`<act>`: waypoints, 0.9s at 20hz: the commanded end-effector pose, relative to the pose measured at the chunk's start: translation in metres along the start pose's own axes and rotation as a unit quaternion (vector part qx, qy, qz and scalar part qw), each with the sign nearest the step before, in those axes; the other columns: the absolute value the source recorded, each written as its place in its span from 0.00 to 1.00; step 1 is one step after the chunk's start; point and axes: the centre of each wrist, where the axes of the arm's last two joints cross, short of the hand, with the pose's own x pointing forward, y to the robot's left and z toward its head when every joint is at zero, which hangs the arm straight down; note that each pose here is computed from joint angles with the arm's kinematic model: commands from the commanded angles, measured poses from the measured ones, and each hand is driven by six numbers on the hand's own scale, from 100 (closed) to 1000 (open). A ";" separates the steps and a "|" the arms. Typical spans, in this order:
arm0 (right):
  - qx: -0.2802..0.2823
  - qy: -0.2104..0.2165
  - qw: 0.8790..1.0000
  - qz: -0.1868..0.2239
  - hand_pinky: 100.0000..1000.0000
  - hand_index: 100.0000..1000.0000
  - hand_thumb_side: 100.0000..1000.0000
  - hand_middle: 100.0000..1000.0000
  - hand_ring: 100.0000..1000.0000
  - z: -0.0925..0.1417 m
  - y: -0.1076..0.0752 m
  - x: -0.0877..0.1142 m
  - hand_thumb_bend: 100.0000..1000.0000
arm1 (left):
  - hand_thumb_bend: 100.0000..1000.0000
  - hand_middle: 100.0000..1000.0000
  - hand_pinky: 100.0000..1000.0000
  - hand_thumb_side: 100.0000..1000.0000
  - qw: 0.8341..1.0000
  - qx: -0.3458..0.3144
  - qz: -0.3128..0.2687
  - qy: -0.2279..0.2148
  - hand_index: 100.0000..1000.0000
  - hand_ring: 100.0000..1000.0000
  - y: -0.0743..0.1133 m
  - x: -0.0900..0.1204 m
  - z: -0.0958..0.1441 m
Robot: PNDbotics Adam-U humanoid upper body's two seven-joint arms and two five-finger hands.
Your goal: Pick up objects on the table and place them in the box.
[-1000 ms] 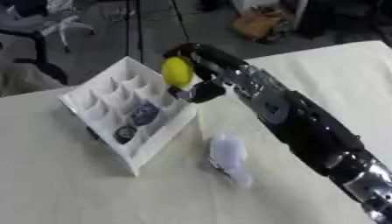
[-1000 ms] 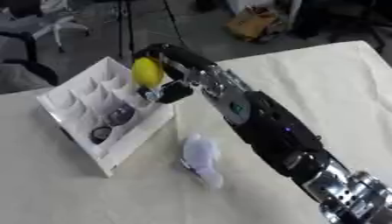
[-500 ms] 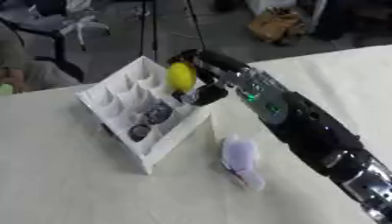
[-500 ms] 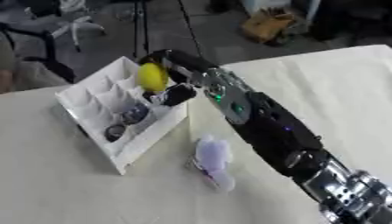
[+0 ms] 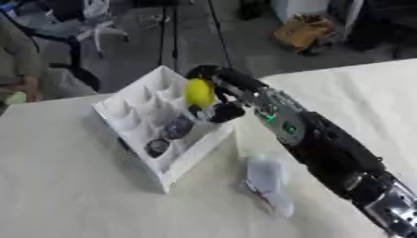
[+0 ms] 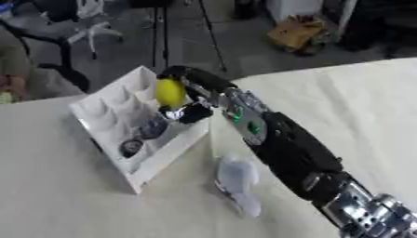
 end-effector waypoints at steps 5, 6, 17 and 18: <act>0.006 0.003 0.998 0.058 0.87 1.00 0.68 1.00 0.70 0.006 -0.009 -0.015 0.17 | 0.07 0.71 0.62 1.00 1.000 -0.009 0.003 -0.012 0.82 0.59 -0.002 0.004 -0.003; 0.007 0.002 0.998 0.061 0.87 1.00 0.69 1.00 0.71 0.006 -0.008 -0.015 0.18 | 0.07 0.71 0.62 1.00 1.000 -0.010 0.003 -0.012 0.82 0.59 -0.003 0.004 -0.003; 0.000 -0.015 0.998 0.063 0.85 1.00 0.71 1.00 0.67 0.006 -0.005 -0.015 0.18 | 0.08 0.71 0.62 1.00 1.000 -0.016 0.005 -0.016 0.82 0.59 -0.003 0.005 -0.007; -0.006 -0.018 0.998 0.062 0.85 1.00 0.71 1.00 0.67 0.006 -0.006 -0.014 0.18 | 0.08 0.71 0.62 1.00 1.000 -0.017 0.005 -0.017 0.82 0.59 -0.003 0.005 -0.007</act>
